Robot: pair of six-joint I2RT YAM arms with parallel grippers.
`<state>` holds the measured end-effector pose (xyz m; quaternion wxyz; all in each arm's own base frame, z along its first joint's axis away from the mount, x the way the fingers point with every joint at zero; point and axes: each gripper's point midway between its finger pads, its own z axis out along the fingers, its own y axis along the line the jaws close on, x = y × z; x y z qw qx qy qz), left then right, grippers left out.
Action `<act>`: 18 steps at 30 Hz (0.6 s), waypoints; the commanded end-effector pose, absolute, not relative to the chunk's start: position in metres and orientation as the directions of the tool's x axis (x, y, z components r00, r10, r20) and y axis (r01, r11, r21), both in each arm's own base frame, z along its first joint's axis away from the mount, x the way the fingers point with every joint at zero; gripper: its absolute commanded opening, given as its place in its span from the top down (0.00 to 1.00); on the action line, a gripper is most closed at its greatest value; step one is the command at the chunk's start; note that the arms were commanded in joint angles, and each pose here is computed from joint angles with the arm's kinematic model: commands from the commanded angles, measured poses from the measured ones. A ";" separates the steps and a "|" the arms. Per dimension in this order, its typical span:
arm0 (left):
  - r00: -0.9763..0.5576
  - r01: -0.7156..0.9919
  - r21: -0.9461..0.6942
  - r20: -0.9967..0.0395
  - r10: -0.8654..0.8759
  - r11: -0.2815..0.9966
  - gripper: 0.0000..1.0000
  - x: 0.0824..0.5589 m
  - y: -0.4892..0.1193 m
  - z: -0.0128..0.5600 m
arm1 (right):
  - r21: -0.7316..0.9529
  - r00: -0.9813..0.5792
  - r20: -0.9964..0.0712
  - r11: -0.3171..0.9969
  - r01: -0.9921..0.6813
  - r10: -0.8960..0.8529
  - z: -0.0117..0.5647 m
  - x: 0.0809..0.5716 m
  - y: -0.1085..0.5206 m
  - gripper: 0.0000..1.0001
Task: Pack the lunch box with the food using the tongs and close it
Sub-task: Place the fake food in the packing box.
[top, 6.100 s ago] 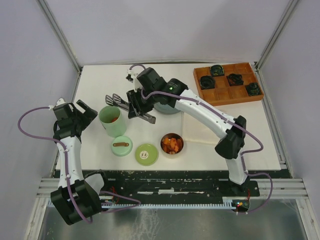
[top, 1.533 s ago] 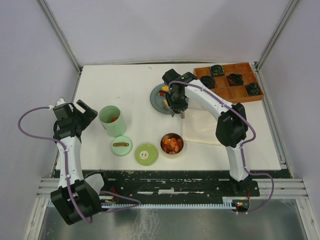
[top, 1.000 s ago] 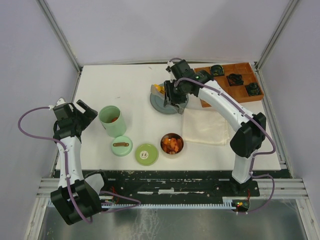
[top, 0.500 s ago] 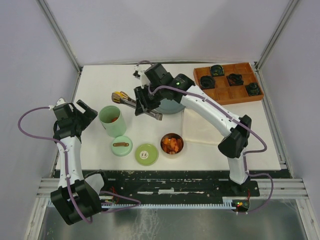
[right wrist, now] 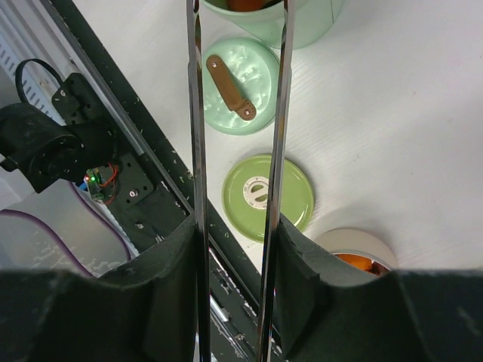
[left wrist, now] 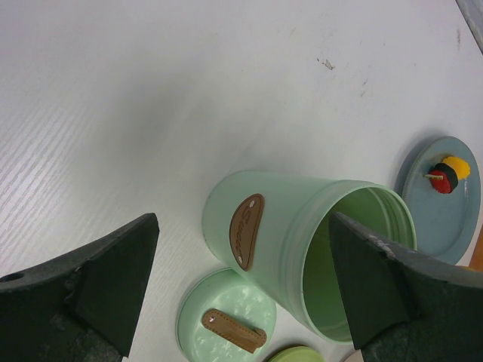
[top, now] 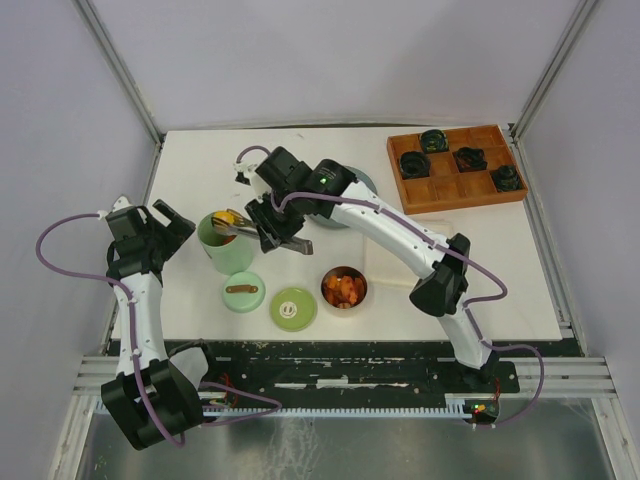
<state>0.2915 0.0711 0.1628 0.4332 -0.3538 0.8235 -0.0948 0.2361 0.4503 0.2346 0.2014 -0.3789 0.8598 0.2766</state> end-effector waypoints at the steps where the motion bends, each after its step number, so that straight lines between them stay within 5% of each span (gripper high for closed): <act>1: -0.340 -0.482 -0.492 -0.657 -0.672 0.725 0.00 0.298 0.071 0.173 | 0.272 -0.570 -0.625 0.535 -0.800 -0.534 0.256 0.241 0.454 0.57; 18: -0.343 -0.480 -0.494 -0.655 -0.673 0.725 0.00 0.298 0.070 0.172 | 0.274 -0.569 -0.627 0.533 -0.800 -0.532 0.253 0.243 0.458 0.53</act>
